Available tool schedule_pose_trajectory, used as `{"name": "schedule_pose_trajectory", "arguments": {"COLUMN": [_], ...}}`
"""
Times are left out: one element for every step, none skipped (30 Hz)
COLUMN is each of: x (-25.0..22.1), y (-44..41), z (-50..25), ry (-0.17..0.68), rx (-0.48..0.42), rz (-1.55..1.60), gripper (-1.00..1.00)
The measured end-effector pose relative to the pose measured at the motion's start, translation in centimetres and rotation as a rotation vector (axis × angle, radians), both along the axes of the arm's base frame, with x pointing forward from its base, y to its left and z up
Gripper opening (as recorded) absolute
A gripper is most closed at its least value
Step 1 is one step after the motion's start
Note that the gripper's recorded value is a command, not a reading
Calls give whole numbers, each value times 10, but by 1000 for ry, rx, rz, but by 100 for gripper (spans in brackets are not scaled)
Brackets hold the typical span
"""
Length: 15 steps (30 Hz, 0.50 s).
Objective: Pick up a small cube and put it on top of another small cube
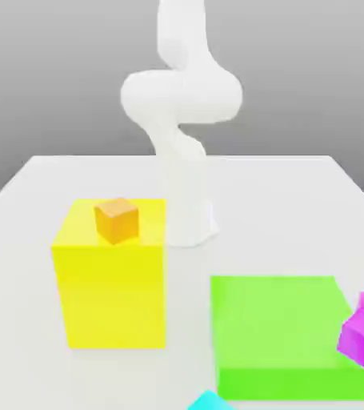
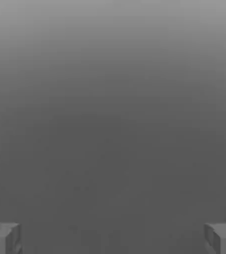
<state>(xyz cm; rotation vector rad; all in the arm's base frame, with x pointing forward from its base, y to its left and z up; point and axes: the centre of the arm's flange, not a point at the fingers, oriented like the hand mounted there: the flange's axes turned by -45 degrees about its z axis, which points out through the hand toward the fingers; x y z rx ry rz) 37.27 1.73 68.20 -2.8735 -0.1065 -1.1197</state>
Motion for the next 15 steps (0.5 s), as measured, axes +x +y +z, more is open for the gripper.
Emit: {"name": "schedule_pose_trajectory", "arguments": {"x": [10, 20, 29, 36, 44, 50, 56, 61, 65, 68, 71, 72, 73, 73, 73], "y": [9, 18, 27, 37, 48, 59, 70, 81, 93, 105, 117, 130, 142, 154, 166], "z": [-13, -26, -39, -51, -65, -78, -92, -106, -120, -134, -148, -162, -177, -192, -206], "ry": [24, 47, 69, 92, 114, 136, 157, 179, 201, 222, 243, 264, 284, 305, 325], "rx": [5, 8, 11, 12, 13, 13, 11, 8, 5, 1, -4, -11, -18, -27, -36], "rz": [40, 79, 116, 152, 187, 222, 256, 290, 323, 356, 389, 420, 452, 483, 513], "gripper": [0, 0, 0, 0, 0, 0, 0, 0, 0, 0, 0, 0, 0, 0, 0]}}
